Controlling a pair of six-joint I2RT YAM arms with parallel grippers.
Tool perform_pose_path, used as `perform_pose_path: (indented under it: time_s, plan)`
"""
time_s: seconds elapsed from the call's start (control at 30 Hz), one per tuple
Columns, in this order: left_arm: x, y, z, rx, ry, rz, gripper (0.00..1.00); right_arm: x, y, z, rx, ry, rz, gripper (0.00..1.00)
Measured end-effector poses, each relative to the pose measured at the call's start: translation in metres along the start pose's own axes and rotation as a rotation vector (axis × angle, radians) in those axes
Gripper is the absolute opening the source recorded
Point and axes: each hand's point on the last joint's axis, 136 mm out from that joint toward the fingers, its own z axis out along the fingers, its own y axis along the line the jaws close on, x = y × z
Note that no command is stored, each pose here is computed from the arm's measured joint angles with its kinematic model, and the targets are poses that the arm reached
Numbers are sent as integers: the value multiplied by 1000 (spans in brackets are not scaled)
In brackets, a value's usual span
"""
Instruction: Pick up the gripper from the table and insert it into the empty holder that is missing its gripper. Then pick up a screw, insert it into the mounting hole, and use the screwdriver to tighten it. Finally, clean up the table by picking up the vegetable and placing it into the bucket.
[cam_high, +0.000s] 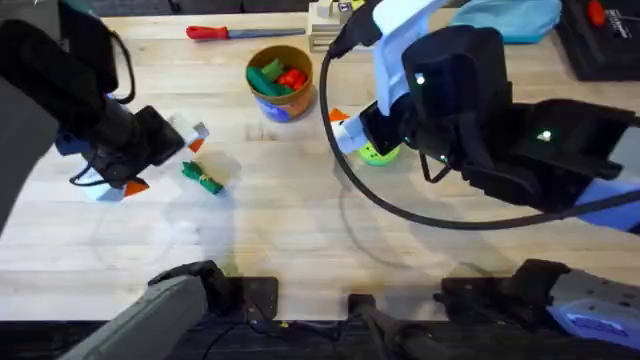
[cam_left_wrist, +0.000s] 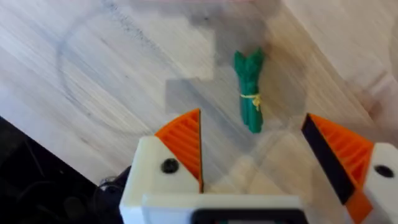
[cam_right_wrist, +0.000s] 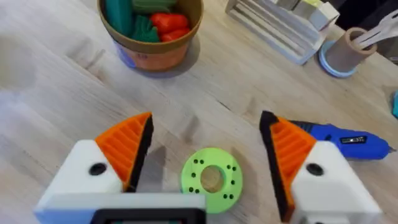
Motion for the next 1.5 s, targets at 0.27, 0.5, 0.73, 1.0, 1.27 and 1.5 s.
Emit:
perform_pose_path:
  time_s: [0.27, 0.5, 0.73, 1.0, 1.27, 1.5]
  plan:
    - [-9, -1, 48, 33, 61, -107, 992, -8, -3, -8, 1, -30, 9, 991]
    - [19, -3, 87, 23, 185, -104, 993, -14, -5, -15, 1, -57, 20, 991]
    - [23, -1, 100, 4, 210, -109, 784, -14, -5, -15, 1, -57, 20, 991]
    - [33, -1, 94, 2, 263, -100, 19, -14, -5, -15, 1, -58, 20, 991]
    - [14, -20, 38, 90, 204, -78, 18, -14, -5, -15, 1, -57, 20, 991]
    - [-25, -112, -65, 527, -126, 96, 17, -14, -5, -15, 1, -57, 20, 990]
